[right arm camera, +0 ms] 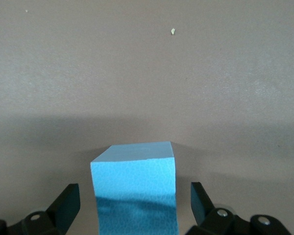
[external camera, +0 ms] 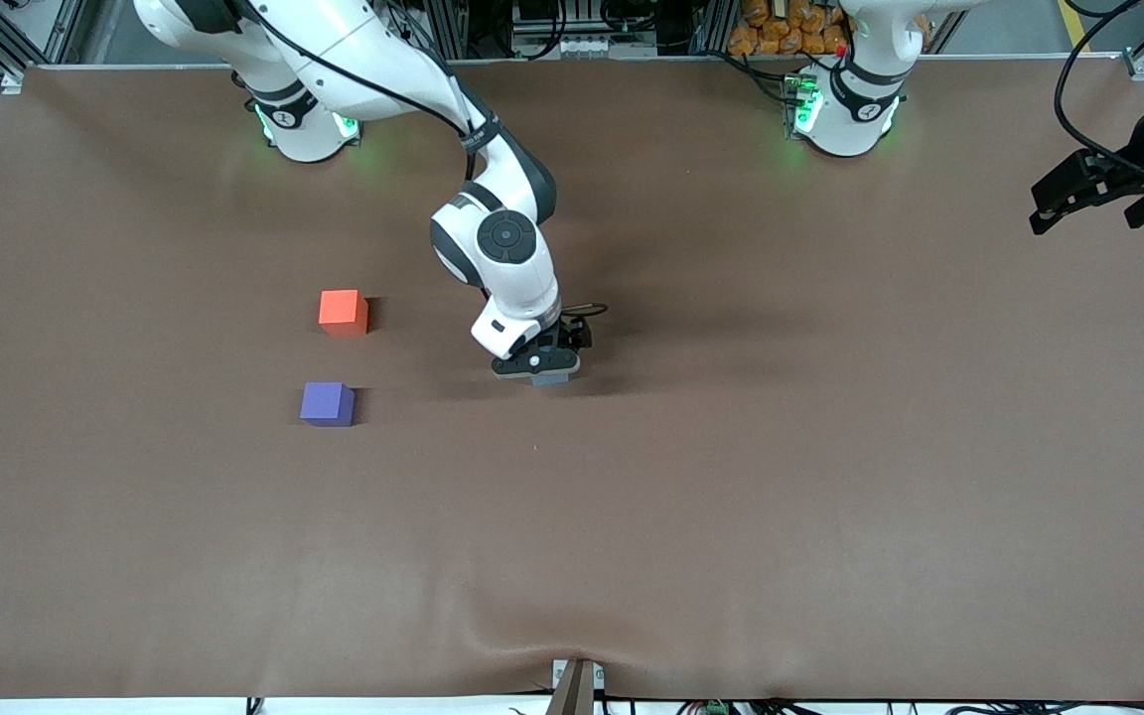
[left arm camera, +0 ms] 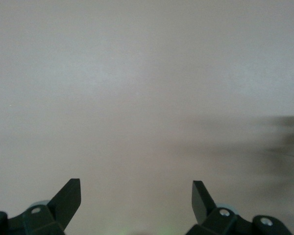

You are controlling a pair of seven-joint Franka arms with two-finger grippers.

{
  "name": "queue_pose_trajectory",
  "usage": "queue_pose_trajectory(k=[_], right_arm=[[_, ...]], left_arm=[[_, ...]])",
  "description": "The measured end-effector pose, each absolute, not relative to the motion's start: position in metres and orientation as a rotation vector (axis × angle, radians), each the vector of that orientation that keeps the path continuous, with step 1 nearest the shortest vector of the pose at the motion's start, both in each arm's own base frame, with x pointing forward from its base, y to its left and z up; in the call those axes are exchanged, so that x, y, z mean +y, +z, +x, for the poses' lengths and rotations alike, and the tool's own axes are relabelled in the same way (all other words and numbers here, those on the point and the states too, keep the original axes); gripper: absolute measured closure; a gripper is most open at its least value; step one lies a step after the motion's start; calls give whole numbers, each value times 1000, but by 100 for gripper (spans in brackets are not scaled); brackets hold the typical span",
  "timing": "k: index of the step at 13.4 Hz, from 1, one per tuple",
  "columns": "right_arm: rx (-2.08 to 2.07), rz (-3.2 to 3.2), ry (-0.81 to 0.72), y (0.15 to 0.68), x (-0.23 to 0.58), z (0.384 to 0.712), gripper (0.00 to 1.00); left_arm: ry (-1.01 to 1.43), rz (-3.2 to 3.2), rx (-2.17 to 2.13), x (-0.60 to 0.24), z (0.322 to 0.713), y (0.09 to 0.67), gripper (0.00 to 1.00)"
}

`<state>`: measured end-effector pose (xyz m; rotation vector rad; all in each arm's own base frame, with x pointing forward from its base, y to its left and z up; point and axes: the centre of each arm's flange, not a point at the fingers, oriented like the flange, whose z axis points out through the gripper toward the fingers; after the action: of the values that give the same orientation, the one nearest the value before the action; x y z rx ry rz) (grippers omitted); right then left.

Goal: Place blue block between orange and purple blocks
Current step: 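Carry the light-blue block with the right gripper toward the orange block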

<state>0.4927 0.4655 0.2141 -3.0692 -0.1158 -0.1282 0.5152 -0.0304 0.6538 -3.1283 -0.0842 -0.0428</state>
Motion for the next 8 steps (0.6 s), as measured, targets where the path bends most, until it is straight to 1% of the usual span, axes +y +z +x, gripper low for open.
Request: queue_pose_trajectory(k=[1,3,4,6,7,8], right_arm=[[-146,-3078,-140,213,466,492,9],[-206,-3097,-170,210,468,491,34],[-209,-3094,-179,212,469,492,42],[-198,-3115,-166,225,469,499,42],[-174,-3154,-127,242,463,505,42],[-136,-3195,-86,272,451,512,42]], left_arm=[[-39,-3141,-92,-29,515,654,0],[-31,-3147,-98,-28,515,653,0],[-28,-3147,-98,-28,514,653,0],[-19,-3147,-98,-28,513,653,0],[-16,-3147,-98,-27,513,653,0],[-15,-3147,-98,-27,513,653,0]])
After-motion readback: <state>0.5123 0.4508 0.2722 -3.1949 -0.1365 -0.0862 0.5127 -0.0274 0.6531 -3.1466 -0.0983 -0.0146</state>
